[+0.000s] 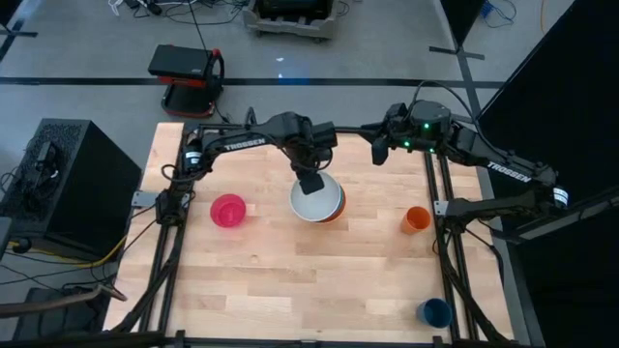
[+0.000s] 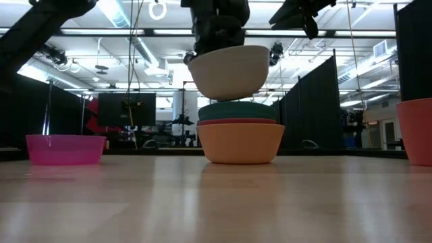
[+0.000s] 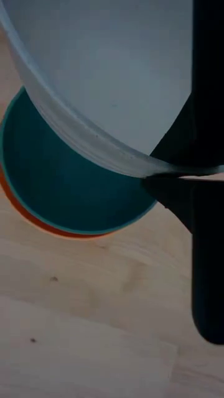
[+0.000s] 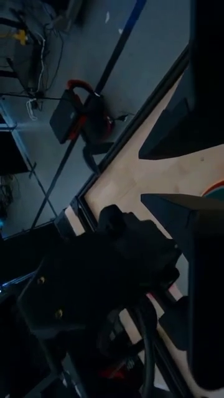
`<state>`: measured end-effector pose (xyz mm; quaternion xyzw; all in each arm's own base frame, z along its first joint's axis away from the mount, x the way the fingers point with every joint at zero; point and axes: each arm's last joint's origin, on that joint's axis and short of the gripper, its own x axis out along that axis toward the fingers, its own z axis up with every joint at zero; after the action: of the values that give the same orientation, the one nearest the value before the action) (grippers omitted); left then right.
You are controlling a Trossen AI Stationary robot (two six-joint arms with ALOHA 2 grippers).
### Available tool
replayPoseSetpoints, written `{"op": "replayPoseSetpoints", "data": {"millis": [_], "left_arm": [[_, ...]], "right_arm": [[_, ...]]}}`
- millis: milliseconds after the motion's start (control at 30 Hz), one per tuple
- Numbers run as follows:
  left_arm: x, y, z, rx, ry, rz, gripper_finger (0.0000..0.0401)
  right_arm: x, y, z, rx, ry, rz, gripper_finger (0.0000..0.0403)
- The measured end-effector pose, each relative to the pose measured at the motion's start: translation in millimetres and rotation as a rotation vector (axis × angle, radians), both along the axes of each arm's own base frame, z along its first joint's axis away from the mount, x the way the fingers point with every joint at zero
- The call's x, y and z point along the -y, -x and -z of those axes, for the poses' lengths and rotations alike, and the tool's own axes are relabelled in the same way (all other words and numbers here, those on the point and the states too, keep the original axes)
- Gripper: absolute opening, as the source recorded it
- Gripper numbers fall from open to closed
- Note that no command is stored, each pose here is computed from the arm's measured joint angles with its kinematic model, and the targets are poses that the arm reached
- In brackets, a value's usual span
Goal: Nest bowls inside each other
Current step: Stack the white bowl on top of the blue bowl
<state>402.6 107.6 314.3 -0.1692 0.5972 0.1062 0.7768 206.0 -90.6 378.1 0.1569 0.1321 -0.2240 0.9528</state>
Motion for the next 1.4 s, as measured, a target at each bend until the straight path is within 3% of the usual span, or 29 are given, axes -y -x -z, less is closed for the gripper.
{"op": "replayPoseSetpoints", "data": {"millis": [1400], "left_arm": [[-9, -10, 15, 0.011, 0.012, -0.035, 0.0000]], "right_arm": [[0, 0, 0, -0.001, 0.001, -0.012, 0.0104]]}}
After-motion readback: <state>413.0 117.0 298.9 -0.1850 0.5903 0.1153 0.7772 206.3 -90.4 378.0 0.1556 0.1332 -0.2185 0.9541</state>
